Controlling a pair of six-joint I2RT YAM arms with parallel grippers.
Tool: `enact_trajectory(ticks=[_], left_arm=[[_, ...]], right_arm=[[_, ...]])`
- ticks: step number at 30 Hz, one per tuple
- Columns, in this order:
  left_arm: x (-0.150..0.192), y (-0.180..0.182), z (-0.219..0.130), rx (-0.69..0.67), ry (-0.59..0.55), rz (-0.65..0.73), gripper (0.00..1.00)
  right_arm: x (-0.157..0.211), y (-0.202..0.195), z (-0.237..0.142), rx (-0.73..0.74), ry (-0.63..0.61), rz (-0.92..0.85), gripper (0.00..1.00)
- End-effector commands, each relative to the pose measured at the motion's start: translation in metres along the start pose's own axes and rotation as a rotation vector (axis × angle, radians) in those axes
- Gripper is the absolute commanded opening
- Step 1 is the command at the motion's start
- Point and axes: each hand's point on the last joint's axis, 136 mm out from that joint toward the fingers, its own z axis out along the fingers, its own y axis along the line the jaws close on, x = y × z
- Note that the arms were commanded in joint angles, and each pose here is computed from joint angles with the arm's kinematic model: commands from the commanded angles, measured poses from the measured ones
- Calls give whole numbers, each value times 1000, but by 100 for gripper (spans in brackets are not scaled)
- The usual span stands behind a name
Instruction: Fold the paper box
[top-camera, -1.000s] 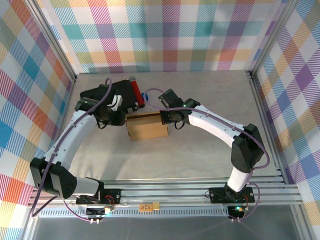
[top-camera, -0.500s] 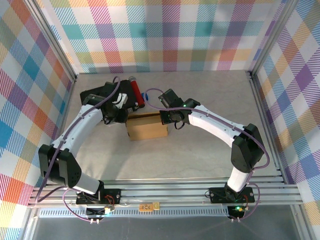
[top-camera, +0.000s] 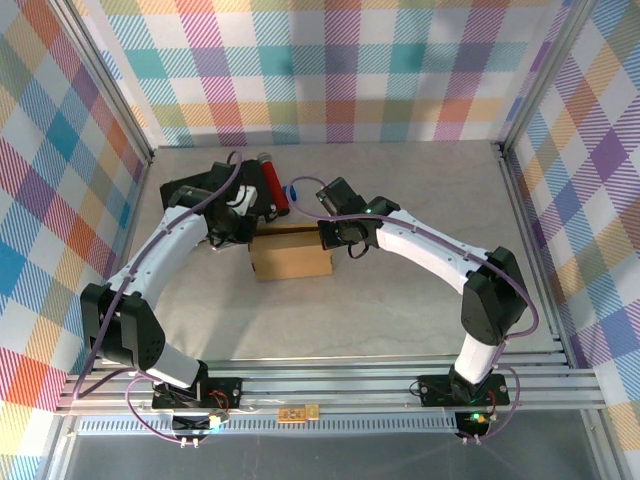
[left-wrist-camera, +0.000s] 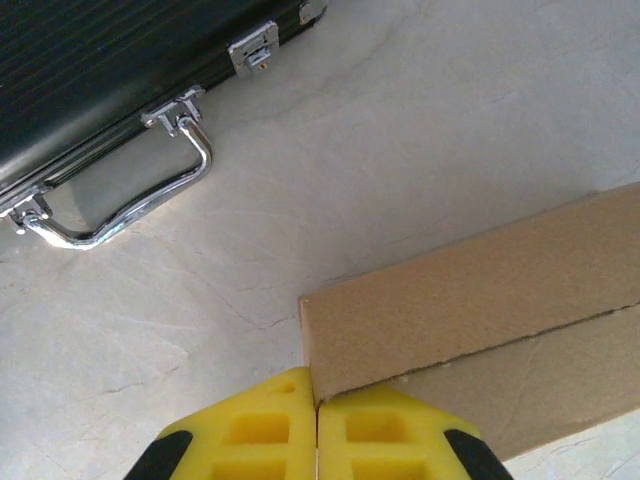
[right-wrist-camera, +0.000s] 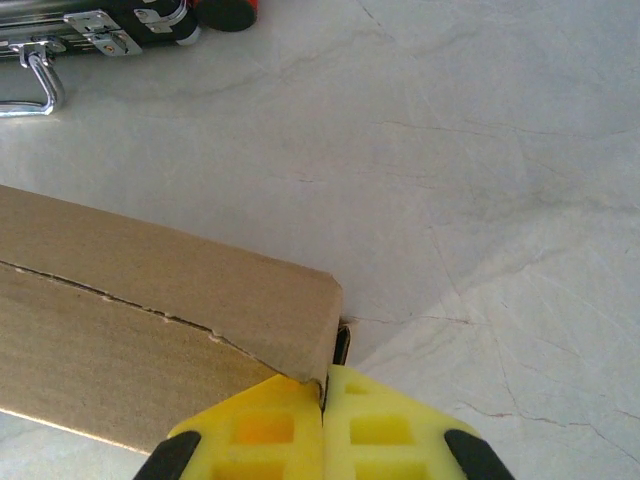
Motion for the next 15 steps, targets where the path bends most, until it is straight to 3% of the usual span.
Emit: enact_trajectory(ticks=[1,15], left_arm=[[-4,0,-9,-5,21,-40,4],[7,-15,-10,56,171,-239,0]], right_arm=[[50,-10,18,44,204,-35,0],[49,-9,19,42,208,-37,0]])
